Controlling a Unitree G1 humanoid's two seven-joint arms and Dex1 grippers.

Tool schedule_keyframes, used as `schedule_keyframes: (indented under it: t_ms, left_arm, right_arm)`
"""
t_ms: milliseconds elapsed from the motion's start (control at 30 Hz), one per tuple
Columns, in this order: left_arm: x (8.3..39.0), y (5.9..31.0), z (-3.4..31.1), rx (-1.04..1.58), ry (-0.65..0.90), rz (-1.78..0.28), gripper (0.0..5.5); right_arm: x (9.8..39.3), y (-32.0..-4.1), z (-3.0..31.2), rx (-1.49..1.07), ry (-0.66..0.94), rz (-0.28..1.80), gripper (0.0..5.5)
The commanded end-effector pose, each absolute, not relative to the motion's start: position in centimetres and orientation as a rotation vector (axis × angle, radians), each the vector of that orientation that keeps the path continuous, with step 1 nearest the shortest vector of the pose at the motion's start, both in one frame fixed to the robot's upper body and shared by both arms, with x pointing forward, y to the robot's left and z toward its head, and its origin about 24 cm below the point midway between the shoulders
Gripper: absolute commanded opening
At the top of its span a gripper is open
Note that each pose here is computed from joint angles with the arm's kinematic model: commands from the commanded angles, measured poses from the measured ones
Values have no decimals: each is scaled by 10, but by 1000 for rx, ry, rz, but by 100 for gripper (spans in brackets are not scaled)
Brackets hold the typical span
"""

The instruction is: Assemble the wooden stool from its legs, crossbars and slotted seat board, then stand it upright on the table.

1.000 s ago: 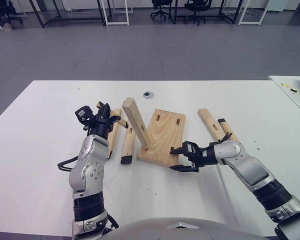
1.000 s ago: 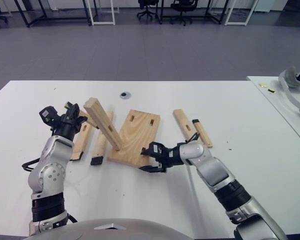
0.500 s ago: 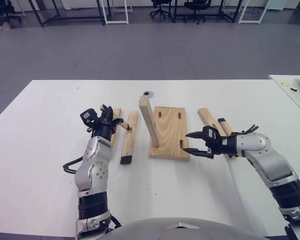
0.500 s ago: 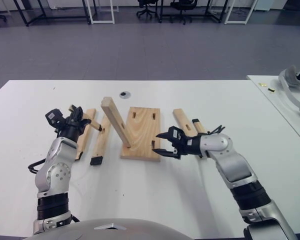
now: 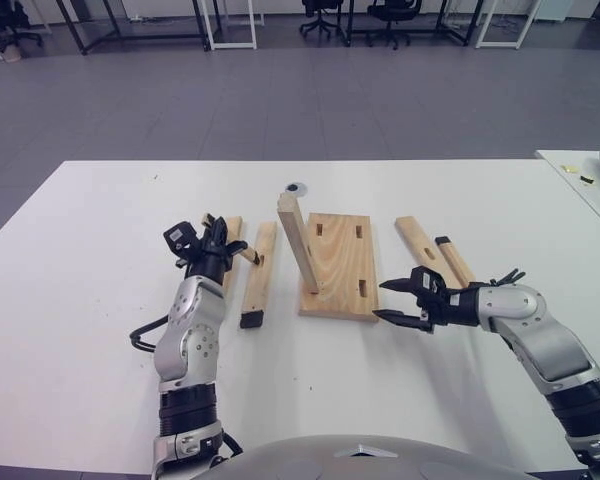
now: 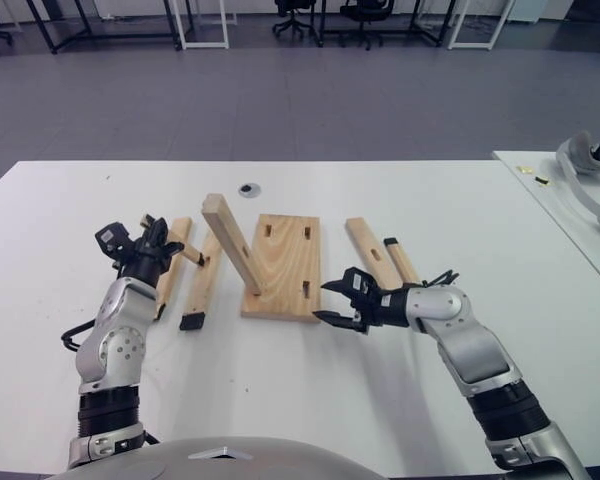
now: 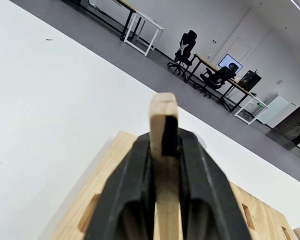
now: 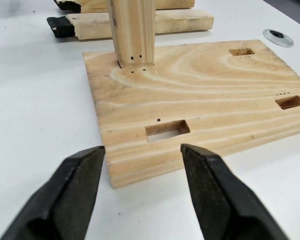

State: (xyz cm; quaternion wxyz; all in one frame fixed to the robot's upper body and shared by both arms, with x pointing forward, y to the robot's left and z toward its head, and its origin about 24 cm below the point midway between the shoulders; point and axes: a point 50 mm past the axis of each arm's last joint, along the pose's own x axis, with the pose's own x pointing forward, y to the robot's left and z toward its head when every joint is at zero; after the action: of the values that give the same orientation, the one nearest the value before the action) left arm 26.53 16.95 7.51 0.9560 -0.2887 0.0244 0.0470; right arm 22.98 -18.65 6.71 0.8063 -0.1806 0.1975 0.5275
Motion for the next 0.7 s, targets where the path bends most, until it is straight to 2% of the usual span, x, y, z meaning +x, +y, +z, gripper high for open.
schedule_keyframes:
  t_ms: [33,433,700]
  left_arm:
    - [269,161,75,-626,51,75,39]
    - [265,161,86,-651,-39,-30,39]
    - [266,166,78,-524,9,-62,39]
  right_arm:
    - [227,-185,63,-388,433,1128,284]
    - [223,-188,56,-382,467,1122,284]
    - [224,-184,52,-369,464,1110,284]
